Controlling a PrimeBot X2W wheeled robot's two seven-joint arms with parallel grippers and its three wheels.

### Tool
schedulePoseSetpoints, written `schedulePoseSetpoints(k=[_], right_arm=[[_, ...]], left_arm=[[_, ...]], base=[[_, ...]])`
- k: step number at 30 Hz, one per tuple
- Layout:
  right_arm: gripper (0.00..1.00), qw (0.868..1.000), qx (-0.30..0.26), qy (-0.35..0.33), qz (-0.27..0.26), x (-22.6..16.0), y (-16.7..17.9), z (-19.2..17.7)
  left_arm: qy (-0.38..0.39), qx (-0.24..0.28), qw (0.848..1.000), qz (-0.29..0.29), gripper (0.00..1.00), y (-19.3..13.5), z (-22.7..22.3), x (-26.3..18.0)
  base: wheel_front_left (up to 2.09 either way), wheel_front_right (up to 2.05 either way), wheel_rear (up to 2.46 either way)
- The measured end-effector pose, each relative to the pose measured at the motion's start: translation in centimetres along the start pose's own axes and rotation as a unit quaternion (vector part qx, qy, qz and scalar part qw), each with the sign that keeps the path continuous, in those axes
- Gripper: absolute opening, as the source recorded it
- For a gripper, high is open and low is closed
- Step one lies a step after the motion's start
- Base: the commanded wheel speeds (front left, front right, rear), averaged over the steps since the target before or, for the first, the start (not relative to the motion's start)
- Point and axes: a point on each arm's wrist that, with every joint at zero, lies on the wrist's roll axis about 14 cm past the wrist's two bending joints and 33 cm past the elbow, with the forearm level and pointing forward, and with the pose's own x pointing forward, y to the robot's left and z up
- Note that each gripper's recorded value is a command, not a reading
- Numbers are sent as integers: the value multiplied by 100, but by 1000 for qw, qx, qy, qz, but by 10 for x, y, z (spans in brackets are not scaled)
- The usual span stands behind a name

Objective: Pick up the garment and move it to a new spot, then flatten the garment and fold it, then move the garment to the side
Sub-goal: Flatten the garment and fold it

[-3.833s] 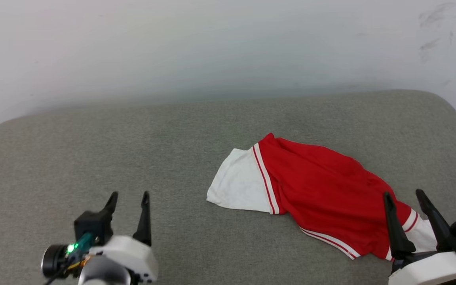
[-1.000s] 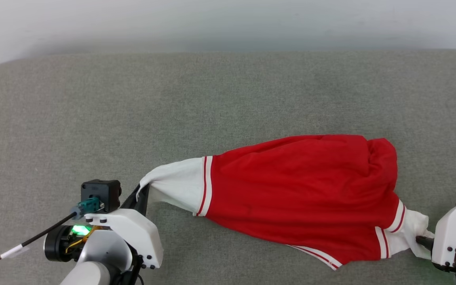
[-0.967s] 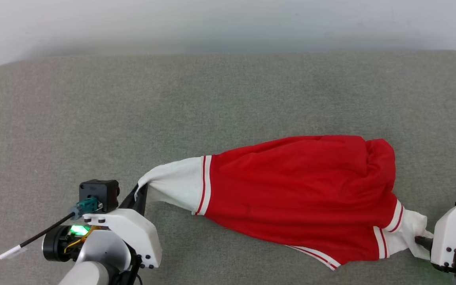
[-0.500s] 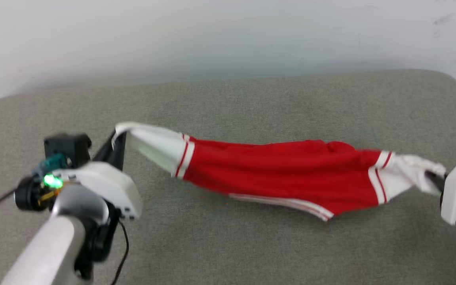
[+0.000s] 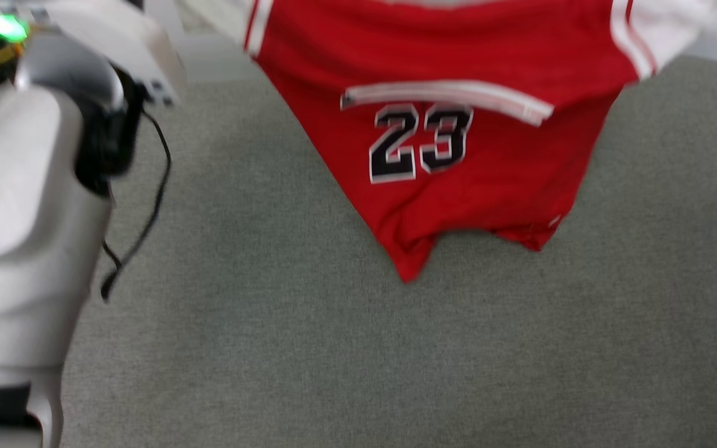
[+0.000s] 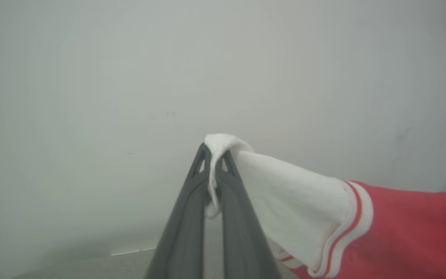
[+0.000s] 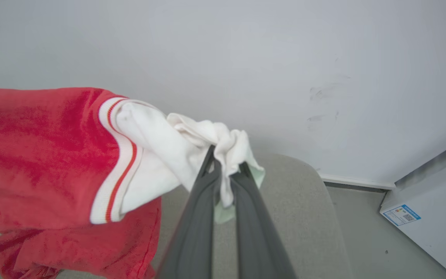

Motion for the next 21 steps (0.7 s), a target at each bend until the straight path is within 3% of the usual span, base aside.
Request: schedulePoseSetpoints(k=[5, 12, 15, 21], right_arm=[[0, 995, -16, -100, -9, 34, -3, 65], [0, 975, -44, -219, -8, 71, 6, 133], [0, 971, -51, -232, -3, 90, 12, 139], [0, 978, -55, -199, 25, 137, 34, 103]], left_arm=[[-63, 7, 998, 19, 0, 19, 34, 45], [-145, 33, 988, 29, 0, 38, 69, 91], [-145, 45, 988, 28, 0, 42, 60, 106], [-95, 37, 994, 36, 0, 53, -7, 129]], base=[[0, 0, 0], [0, 0, 0], [0, 0, 0], [0, 0, 0]])
